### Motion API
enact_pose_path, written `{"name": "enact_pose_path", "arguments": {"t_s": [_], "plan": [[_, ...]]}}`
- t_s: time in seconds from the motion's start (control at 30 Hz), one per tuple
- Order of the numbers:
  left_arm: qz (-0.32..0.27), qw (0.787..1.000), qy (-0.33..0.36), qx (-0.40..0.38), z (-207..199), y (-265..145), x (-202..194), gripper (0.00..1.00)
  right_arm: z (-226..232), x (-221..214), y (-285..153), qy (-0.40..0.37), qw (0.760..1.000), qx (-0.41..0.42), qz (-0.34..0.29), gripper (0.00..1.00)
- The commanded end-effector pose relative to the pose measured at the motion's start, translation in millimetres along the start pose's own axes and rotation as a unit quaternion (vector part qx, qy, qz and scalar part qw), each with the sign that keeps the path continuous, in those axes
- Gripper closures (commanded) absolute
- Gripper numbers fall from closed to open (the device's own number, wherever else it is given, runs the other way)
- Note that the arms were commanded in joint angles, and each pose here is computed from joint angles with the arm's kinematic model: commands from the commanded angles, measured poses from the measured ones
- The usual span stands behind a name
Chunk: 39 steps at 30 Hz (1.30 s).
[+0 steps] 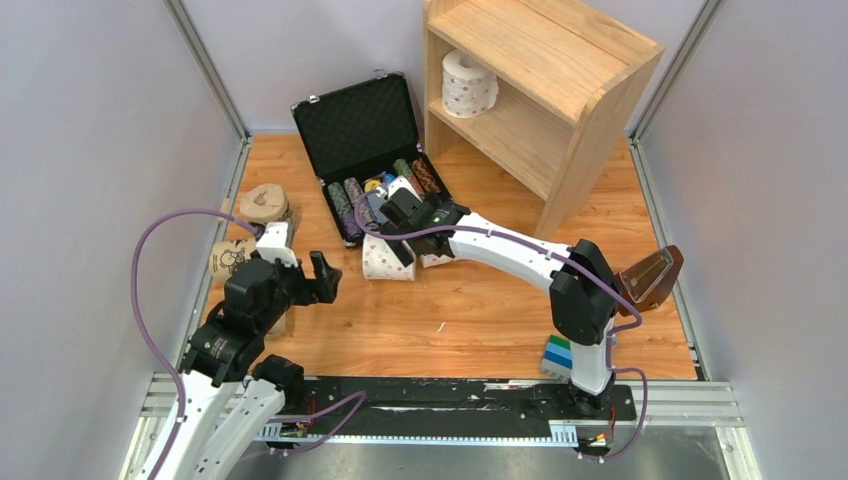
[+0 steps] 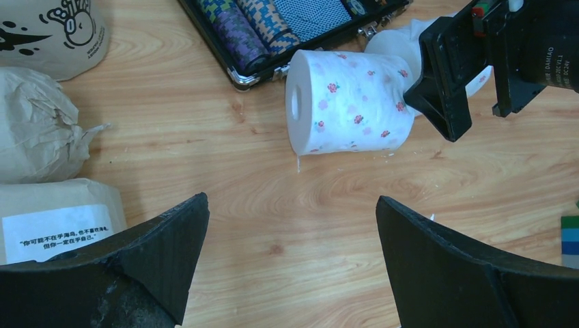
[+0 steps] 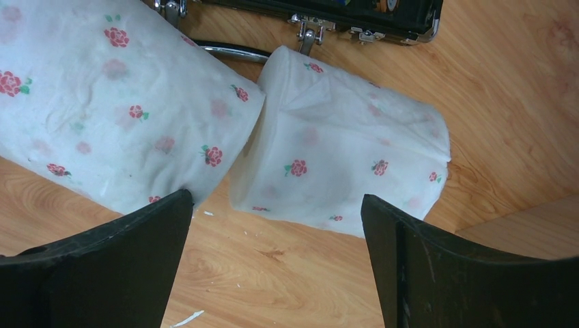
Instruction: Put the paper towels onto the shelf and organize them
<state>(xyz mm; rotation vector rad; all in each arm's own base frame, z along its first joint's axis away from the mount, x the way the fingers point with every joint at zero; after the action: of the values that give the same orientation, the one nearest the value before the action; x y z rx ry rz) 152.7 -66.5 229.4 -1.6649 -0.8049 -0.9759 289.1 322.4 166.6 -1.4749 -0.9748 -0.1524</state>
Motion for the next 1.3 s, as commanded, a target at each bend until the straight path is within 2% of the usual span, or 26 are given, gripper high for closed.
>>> {"name": "enact_pose_path", "arguments": {"t_s": [0.0,0.2,0.33,0.53,0.67,0.87,1.27], "plan": [[-0.026,1.0,0.004,0.015,2.4,0.7,13.4,0.0,5.1,11.2,6.0,-0.009,1.0,0.002,-0.008,0.03],[-0.066,0.996,0.037,0.041,8.0,0.6,38.3,0.0,8.0,3.8,15.1,-0.015,1.0,-0.001,0.004,0.06],[-0.071,0.993,0.055,0.079,18.1,1.0,43.5,0.0,6.2,1.8,14.9,-0.02,1.0,-0.013,0.008,0.08],[-0.077,0.99,0.059,0.098,25.4,-1.0,36.1,0.0,9.1,19.9,-30.3,-0.018,0.999,0.025,-0.017,0.07],[-0.082,0.99,0.053,0.106,27.1,-2.4,37.3,0.0,-9.6,22.5,-43.8,-0.017,0.999,-0.013,-0.035,0.04],[-0.082,0.99,0.035,0.107,26.7,-10.3,38.2,0.0,-20.1,8.7,-28.6,-0.028,0.998,-0.052,-0.013,0.04],[-0.08,0.992,-0.024,0.091,23.8,-27.0,19.9,0.0,-2.6,10.6,14.5,-0.03,0.998,-0.056,0.003,0.05]]}}
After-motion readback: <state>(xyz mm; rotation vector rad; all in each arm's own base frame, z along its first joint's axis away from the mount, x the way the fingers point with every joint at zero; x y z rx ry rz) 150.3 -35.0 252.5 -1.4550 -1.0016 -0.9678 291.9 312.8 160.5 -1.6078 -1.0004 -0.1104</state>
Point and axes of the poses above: each gripper's point midway between its finger pads, its own y axis out along the fingers, its own z axis along the line the jaws close on, x = y × z, the point moved 5 cm from there along -y, back along the fingers, and after that the axes turned 6 degrees about y, right-handed, at the moved point
